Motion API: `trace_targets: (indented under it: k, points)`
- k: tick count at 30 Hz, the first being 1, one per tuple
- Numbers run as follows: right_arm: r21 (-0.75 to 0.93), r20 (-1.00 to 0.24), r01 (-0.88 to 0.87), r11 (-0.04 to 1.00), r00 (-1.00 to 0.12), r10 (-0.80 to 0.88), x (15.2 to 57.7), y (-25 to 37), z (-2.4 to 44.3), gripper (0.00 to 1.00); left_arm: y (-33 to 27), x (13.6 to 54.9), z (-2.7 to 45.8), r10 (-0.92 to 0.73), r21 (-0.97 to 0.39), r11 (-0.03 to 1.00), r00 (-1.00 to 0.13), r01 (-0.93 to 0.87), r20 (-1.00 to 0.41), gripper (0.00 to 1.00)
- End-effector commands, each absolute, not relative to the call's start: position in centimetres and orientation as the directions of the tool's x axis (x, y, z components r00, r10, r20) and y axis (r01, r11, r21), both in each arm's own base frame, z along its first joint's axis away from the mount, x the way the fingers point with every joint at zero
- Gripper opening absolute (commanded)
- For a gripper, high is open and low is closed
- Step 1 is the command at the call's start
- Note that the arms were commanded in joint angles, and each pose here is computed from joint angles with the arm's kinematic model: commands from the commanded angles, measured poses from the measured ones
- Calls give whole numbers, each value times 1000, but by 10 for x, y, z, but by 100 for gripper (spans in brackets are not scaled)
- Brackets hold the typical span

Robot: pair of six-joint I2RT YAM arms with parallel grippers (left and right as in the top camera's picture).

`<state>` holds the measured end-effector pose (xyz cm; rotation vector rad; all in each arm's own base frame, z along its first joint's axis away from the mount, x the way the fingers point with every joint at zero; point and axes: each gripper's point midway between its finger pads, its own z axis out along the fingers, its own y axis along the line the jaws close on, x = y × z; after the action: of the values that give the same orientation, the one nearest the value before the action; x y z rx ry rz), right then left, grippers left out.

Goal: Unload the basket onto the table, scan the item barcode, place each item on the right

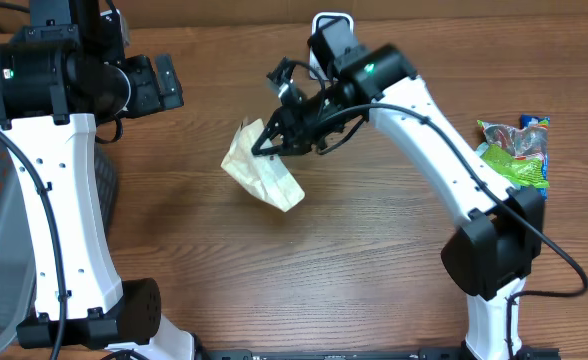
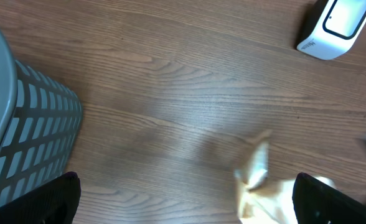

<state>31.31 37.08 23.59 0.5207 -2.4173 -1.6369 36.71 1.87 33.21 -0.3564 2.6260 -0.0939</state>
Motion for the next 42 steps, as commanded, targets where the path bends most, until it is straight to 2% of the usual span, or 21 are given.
trace_targets:
  k: [1,2,5,9,12,18,21,26,29,31,33,36,38,40,42]
  points:
    - [923,142,4,385,-933,-331,306,374,194,4,15,364,338,-280,-149,960,-839,-238,-467,100]
    - [881,181,35,472,-947,-266,312,369,169,4,15,364,338,-280,-149,960,-839,-238,-467,100]
    - [754,213,104,649,-973,-93,333,335,118,4,15,364,338,-280,-149,960,-839,-238,-467,100]
    - [536,166,201,820,-977,131,369,260,76,4,15,364,338,-280,-149,960,-839,-238,-467,100]
    - [356,94,285,890,-958,269,390,196,58,4,15,364,338,-280,-149,960,-839,-238,-467,100]
    - [353,56,255,900,-966,251,404,161,56,4,15,364,338,-280,-149,960,-839,-238,-467,100]
    - [441,67,133,888,-991,115,393,185,68,4,15,364,338,-280,-149,960,-839,-238,-467,100]
    - [435,62,-12,900,-997,-43,365,227,95,4,15,364,338,-280,-149,960,-839,-238,-467,100]
    - [454,44,-122,882,-986,-159,338,267,126,4,15,364,338,-280,-149,960,-839,-238,-467,100]
    - [547,-5,-241,802,-959,-285,315,300,169,4,15,364,338,-280,-149,960,-839,-238,-467,100]
    - [604,-74,-308,735,-940,-333,306,315,207,4,15,364,338,-280,-149,960,-839,-238,-467,100]
    - [634,-206,-358,685,-932,-297,315,314,259,4,15,364,338,-280,-149,960,-839,-238,-467,100]
    - [624,-238,-332,707,-943,-233,333,297,266,4,15,364,338,-280,-149,960,-839,-238,-467,100]
    - [617,-214,-281,735,-959,-187,350,280,252,4,15,364,338,-280,-149,960,-839,-238,-467,100]
    - [622,-124,-180,762,-984,-132,370,259,205,4,15,364,338,-280,-149,960,-839,-238,-467,100]
